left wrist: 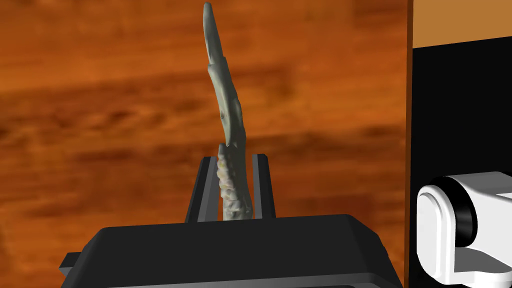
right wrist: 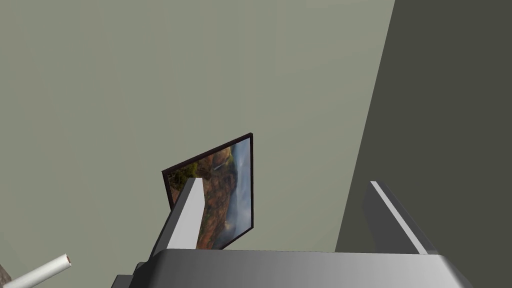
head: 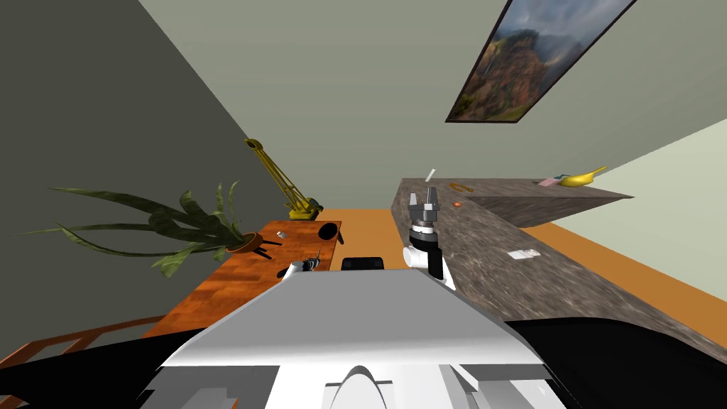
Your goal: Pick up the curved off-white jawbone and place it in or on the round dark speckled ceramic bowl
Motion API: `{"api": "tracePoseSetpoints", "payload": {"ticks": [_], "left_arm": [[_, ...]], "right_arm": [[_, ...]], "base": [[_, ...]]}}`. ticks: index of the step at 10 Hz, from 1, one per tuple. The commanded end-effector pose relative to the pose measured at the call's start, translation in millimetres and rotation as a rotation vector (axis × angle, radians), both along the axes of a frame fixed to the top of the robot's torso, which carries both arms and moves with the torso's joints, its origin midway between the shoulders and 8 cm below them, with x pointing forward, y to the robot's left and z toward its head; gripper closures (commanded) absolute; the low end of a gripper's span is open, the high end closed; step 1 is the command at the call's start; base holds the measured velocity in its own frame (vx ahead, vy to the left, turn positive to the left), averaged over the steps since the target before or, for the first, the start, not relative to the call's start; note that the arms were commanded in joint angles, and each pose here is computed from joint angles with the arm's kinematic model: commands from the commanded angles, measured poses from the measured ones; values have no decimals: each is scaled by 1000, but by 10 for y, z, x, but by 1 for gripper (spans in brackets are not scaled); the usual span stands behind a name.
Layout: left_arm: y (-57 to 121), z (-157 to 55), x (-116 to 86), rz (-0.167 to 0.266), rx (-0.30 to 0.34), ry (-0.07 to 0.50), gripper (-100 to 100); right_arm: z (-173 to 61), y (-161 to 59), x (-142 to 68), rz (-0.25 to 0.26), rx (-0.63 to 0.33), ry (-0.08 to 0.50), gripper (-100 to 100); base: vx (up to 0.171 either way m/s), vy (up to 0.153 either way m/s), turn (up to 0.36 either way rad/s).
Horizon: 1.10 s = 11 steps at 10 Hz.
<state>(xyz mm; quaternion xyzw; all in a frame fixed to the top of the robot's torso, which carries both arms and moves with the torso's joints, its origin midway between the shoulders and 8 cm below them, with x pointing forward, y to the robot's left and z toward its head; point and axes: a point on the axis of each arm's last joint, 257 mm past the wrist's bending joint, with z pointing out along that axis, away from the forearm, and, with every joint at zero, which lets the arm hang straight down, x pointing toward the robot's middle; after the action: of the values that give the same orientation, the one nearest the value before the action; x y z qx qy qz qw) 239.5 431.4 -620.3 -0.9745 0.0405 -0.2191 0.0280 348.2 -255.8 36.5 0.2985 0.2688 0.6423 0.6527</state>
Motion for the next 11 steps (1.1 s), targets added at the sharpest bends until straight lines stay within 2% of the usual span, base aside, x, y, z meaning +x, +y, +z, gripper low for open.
{"api": "tracePoseSetpoints", "payload": {"ticks": [1, 2, 3, 7, 11], "left_arm": [[0, 0, 0, 0, 0, 0, 100], [4, 9, 3, 4, -5, 0, 0], [104, 82, 45, 11, -16, -6, 100], [241, 188, 99, 18, -31, -13, 100], [494, 401, 176, 21, -57, -15, 100]], "right_arm": [[0, 0, 0, 0, 0, 0, 0], [0, 0, 0, 0, 0, 0, 0], [0, 0, 0, 0, 0, 0, 0], [0, 0, 0, 0, 0, 0, 0], [0, 0, 0, 0, 0, 0, 0]], "base": [[-7, -34, 6], [-2, -7, 0], [22, -31, -54], [46, -37, -35], [62, -40, -53]]}}
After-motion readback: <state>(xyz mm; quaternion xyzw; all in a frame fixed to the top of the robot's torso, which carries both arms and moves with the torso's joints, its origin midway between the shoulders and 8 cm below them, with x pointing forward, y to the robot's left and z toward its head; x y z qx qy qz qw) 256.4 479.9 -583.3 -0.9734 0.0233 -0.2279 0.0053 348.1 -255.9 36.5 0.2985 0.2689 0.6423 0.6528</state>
